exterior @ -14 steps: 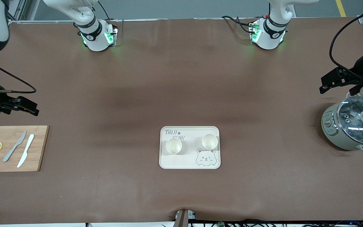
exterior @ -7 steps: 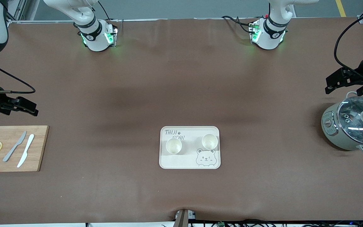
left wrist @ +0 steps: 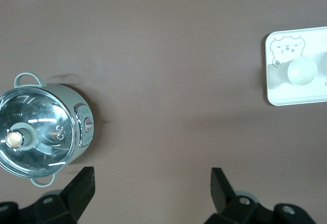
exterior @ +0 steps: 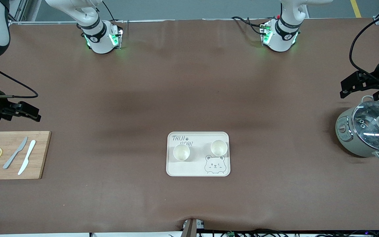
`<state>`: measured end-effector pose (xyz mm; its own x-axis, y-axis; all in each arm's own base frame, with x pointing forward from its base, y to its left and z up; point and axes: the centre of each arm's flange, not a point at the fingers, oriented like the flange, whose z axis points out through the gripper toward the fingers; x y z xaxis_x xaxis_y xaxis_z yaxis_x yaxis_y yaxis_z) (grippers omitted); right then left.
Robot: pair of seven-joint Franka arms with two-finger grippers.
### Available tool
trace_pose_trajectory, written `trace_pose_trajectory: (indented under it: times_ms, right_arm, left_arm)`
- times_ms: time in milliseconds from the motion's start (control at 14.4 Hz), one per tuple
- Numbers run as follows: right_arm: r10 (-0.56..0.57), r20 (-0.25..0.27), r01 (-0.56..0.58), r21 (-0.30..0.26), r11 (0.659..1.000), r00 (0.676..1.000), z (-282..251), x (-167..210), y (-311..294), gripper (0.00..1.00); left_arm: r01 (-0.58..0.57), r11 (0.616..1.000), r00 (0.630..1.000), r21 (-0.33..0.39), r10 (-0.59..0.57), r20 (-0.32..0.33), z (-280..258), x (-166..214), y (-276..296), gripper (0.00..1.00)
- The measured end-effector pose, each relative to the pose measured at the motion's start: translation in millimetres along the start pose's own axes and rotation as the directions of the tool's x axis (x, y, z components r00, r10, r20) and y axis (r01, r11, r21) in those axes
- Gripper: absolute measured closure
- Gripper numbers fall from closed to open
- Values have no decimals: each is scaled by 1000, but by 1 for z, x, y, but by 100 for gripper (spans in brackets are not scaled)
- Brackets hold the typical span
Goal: Place white IKEA cup upright on tray with both arms
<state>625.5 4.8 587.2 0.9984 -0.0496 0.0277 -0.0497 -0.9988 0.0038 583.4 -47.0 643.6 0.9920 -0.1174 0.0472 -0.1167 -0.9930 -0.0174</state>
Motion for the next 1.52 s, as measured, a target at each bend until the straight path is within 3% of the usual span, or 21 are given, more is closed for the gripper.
trace_pose_trajectory:
  times_ms: [1524]
  right_arm:
    - [-8, 4, 8, 1, 1000, 1000, 5, 0, -5, 0]
  left_arm:
    - [-14, 1000, 1000, -1, 14, 5, 3, 2, 8, 0]
